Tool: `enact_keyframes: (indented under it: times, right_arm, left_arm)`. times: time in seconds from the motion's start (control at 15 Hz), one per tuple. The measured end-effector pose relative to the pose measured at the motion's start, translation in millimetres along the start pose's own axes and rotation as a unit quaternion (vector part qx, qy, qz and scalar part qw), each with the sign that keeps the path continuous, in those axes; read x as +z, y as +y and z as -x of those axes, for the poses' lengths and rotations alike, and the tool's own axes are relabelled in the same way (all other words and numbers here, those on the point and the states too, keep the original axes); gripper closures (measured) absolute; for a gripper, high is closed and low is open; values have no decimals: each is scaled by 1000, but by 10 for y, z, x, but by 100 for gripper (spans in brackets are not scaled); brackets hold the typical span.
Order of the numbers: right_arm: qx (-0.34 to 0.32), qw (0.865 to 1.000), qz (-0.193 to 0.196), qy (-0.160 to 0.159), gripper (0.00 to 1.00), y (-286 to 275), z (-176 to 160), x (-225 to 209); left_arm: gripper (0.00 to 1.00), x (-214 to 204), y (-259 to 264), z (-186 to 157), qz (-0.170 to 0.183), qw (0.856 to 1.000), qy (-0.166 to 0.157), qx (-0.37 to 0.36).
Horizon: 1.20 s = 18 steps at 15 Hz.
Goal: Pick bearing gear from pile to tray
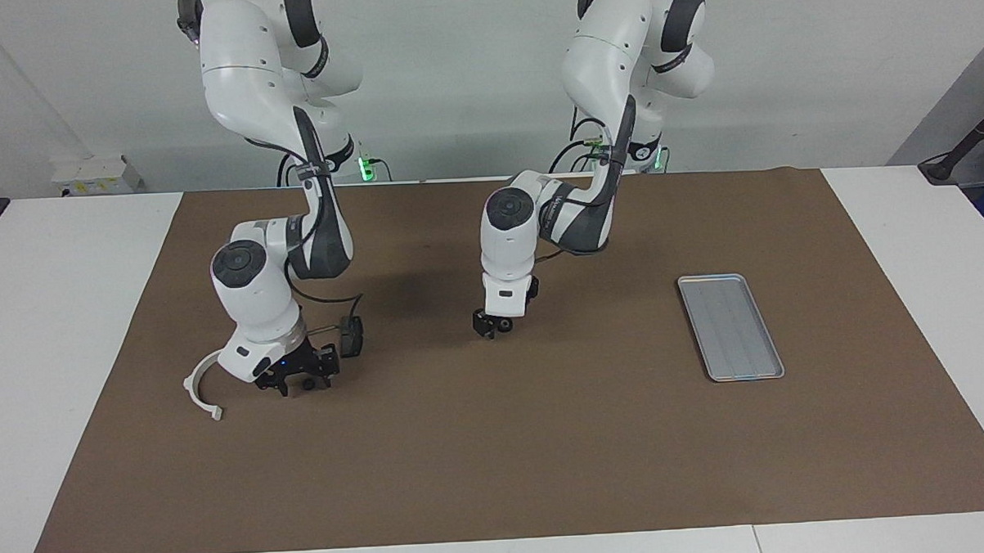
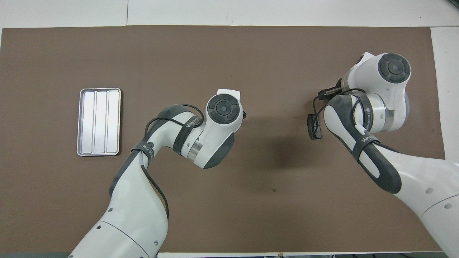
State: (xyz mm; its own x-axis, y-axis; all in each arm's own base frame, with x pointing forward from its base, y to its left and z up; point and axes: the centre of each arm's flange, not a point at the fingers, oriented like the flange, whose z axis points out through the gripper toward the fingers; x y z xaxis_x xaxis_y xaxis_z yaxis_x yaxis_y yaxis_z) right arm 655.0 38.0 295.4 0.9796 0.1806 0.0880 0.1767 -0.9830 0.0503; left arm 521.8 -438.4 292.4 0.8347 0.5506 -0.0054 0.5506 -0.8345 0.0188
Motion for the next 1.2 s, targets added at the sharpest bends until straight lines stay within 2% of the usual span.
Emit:
enact_keyframes:
  times: [0.07,0.13,0.2,0.27,0.33,0.4,0.47,0.53,0.8,1.0,1.2]
  right_arm:
    - [0,1000,0,0,39,-2,0,0]
    - [0,1000,0,0,40,-3,0,0]
    - [0,1000,0,0,40,-4,-1,0]
    - [0,1000,0,0,48,-3,0,0]
    - [0,1000,0,0,59,-3,0,0]
    - [0,1000,0,0,67,-3,0,0]
    - [0,1000,0,2,81,-3,-6,-9]
    - [0,1000,0,2,81,-2,-5,-9]
    - [0,1000,0,2,81,-3,-5,-8]
    - [0,1000,0,2,81,-2,-5,-9]
    - [0,1000,0,3,81,-2,-17,-29]
  left_arm:
    - [20,16,0,0,0,1000,0,0]
    - [20,31,-1,0,-1,1000,0,-1]
    - [28,26,2,-2,0,1000,0,-1]
    - [39,-1,10,-4,2,1000,1,-1]
    - [49,-12,9,-8,3,1000,1,-1]
    - [49,-10,8,-10,3,1000,1,-2]
    - [55,-22,-2,-14,0,1000,1,-2]
    - [65,-29,-5,-23,0,1000,1,-3]
    - [65,-31,-69,-225,-2,1000,10,-20]
    - [65,-143,-206,-571,-10,999,17,-42]
    - [65,-332,-487,-984,-36,999,4,-28]
